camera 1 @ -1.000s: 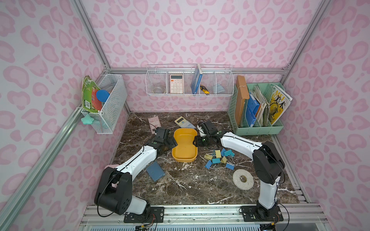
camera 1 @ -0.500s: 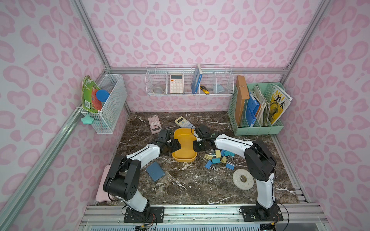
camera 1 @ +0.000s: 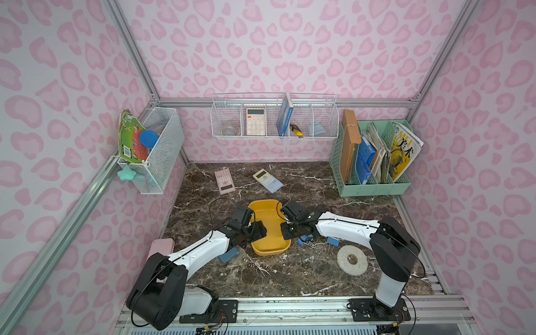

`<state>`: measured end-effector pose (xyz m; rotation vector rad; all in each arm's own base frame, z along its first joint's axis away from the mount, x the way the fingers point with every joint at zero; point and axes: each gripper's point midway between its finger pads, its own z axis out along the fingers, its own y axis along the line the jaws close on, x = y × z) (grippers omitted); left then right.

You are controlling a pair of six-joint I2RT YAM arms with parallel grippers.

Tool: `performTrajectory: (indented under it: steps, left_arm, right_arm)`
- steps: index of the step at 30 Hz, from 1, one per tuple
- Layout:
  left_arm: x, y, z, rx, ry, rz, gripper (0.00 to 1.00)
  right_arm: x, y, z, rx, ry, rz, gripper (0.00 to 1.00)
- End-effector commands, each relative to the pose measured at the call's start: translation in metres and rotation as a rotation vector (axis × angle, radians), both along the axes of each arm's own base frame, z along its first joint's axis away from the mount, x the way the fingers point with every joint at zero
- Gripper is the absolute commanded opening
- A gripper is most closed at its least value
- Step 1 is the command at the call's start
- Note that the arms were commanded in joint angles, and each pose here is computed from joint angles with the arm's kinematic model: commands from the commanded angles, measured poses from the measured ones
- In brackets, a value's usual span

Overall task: Put the binder clips in the storage box
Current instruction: Move the storage box to the center of the board.

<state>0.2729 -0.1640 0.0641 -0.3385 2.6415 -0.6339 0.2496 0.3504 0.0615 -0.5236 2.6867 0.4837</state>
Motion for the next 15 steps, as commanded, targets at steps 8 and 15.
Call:
performTrajectory:
  steps: [8, 15]
  left_arm:
    - [-0.033, -0.001, -0.017, 0.036, 0.019, -0.004, 0.77]
    - [-0.042, -0.011, -0.025, 0.062, 0.015, -0.023, 0.78]
  right_arm:
    - [-0.077, -0.008, -0.014, -0.008, 0.063, -0.073, 0.18]
    - [-0.101, -0.028, -0.011, -0.015, 0.059, -0.111, 0.24]
